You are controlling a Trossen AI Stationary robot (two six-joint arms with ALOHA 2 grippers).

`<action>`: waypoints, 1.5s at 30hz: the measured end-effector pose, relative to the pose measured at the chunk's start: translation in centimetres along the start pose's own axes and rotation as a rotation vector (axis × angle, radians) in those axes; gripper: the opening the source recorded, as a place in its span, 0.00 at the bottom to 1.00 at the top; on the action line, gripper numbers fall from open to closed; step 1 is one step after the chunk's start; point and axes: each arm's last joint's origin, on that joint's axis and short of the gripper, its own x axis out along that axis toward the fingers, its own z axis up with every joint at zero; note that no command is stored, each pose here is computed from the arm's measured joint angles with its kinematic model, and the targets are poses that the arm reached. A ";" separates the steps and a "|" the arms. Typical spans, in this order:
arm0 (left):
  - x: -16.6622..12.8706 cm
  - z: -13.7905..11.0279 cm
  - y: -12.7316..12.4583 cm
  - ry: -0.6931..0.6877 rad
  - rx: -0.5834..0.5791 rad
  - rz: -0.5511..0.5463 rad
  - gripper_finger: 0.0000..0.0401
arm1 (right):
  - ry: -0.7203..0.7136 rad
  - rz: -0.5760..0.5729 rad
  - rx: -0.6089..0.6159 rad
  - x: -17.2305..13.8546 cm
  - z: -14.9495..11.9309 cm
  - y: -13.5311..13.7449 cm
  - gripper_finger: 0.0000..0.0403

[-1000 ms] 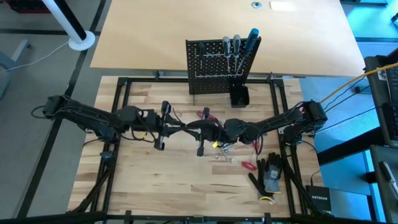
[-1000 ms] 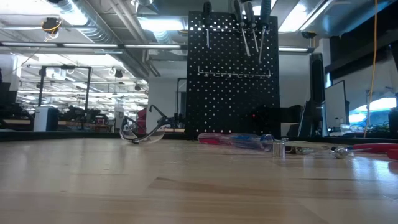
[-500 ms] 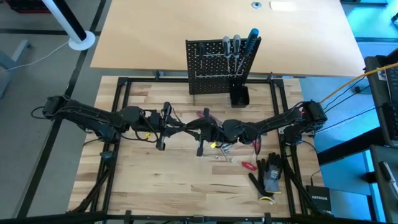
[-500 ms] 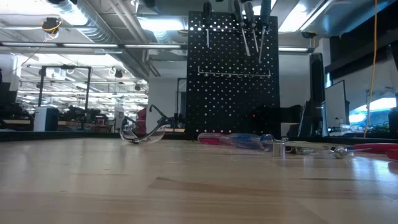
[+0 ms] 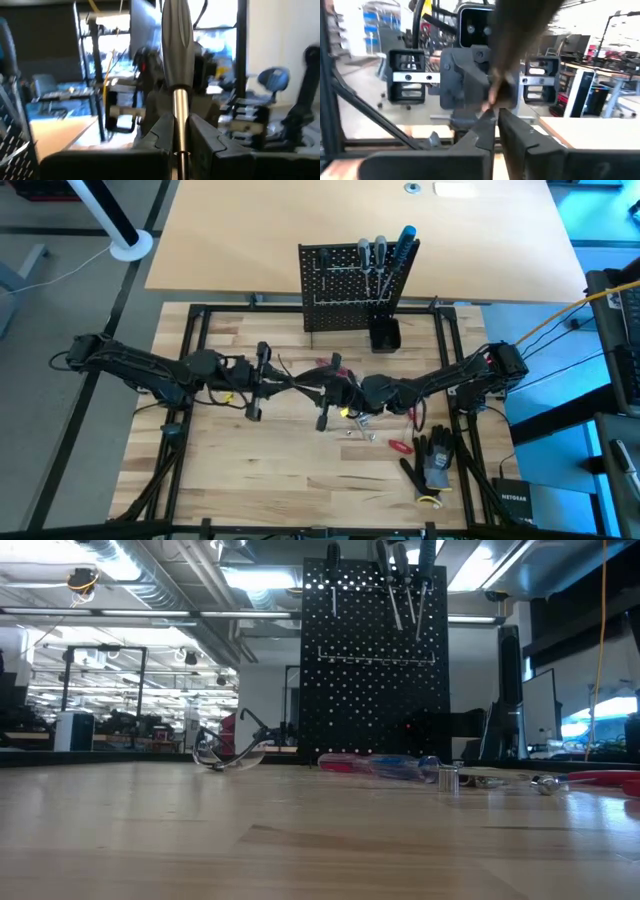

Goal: Hang tools onto peg board
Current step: Hang the black screwdriver on the peg board

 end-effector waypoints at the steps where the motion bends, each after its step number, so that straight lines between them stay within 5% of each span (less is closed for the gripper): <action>1: -0.1 0.3 -0.1 -0.021 -0.003 -0.007 0.05 | -0.001 0.015 0.011 0.0 0.0 0.0 0.12; 9: -0.8 -0.3 -0.8 -0.127 0.015 -0.028 0.05 | 0.001 0.040 -0.017 -0.1 0.0 0.0 0.34; 15: -1.7 -1.5 -0.2 -0.134 0.015 -0.023 0.05 | -0.058 0.042 -0.082 -1.2 2.2 0.0 0.38; 20: -1.7 -1.6 0.0 -0.119 -0.003 -0.049 0.05 | -0.082 0.043 -0.119 -2.2 3.5 0.3 0.30; 28: -1.7 -1.6 -0.1 -0.121 -0.007 -0.051 0.05 | -0.107 0.009 -0.166 -3.1 4.7 0.6 0.02; 45: -1.4 -2.2 0.3 -0.078 0.003 -0.045 0.05 | -0.219 0.083 -0.124 -0.4 5.9 -0.3 0.03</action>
